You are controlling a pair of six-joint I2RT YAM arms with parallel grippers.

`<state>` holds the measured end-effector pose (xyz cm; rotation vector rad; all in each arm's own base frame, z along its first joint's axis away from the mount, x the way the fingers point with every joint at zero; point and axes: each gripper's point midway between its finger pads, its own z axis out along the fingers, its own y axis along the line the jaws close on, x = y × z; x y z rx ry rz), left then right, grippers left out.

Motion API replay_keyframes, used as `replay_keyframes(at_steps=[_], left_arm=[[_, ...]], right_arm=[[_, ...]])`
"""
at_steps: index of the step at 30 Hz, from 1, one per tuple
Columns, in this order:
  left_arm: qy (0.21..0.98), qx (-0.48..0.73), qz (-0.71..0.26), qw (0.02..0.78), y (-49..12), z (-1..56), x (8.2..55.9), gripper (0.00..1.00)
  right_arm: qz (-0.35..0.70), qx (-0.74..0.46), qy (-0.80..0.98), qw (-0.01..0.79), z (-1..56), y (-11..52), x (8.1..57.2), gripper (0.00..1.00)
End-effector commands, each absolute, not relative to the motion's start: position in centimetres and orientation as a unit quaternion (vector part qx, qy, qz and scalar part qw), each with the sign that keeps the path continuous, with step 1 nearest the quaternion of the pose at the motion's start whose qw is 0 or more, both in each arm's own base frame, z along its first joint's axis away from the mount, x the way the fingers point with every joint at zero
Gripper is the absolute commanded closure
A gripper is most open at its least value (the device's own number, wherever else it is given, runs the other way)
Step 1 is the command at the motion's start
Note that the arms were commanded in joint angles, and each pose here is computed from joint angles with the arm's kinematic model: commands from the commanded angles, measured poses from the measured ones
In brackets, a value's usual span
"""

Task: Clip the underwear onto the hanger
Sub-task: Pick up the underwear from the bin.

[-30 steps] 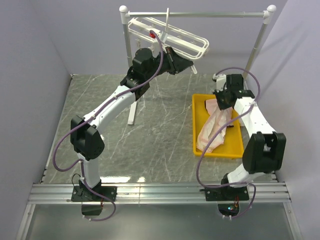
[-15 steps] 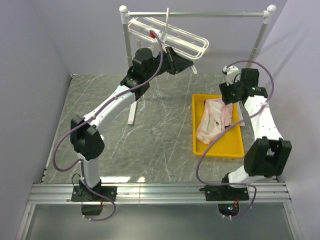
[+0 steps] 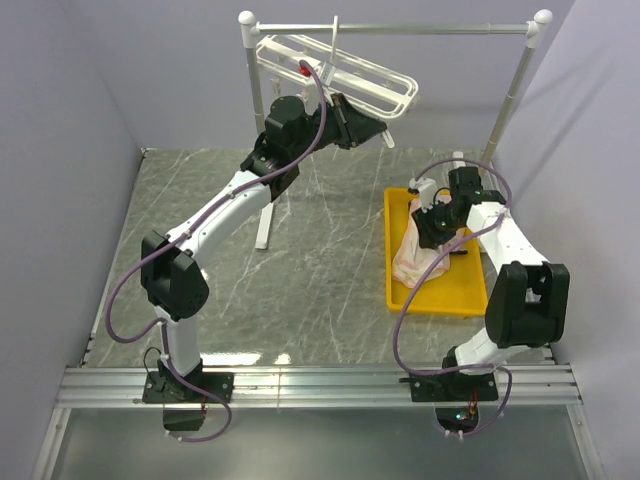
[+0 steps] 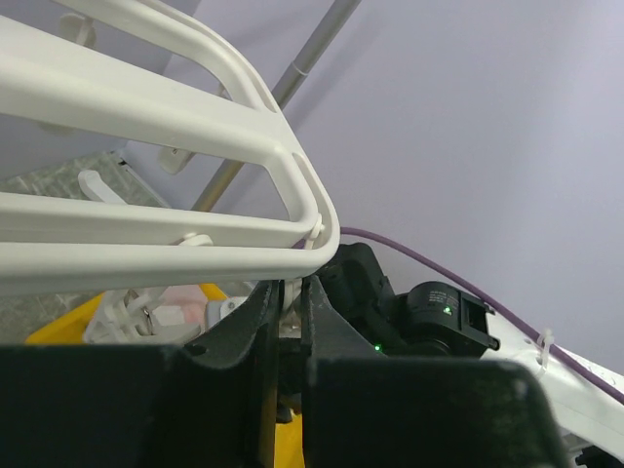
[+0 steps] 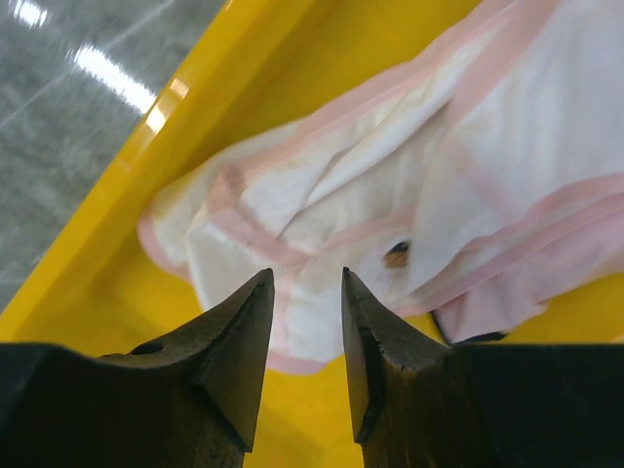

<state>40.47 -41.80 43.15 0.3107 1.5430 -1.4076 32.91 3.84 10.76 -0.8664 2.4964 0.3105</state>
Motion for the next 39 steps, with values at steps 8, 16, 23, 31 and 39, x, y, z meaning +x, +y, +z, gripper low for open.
replay_keyframes(at_steps=[8, 16, 23, 31, 39], left_arm=[[0.618, 0.136, -0.589, 0.502, -41.7, 44.2, 40.2, 1.00], [0.616, 0.139, -0.589, 0.504, -41.7, 44.4, 40.3, 1.00], [0.618, 0.138, -0.589, 0.502, -41.8, 44.1, 40.5, 1.00], [0.618, 0.137, -0.588, 0.503, -41.9, 44.1, 40.8, 1.00], [0.622, 0.135, -0.586, 0.501, -42.0, 43.7, 40.9, 1.00]], right_arm=[[0.076, -0.401, 0.821, 0.399, 19.2, 1.3, 46.3, 0.42], [0.101, -0.469, 0.816, 0.322, 14.7, 0.8, 48.5, 0.34], [0.109, -0.465, 0.823, 0.309, 11.7, 1.2, 49.2, 0.33], [0.105, -0.454, 0.836, 0.291, 8.0, 0.8, 50.0, 0.33], [0.116, -0.461, 0.837, 0.271, 6.4, 1.3, 49.0, 0.38]])
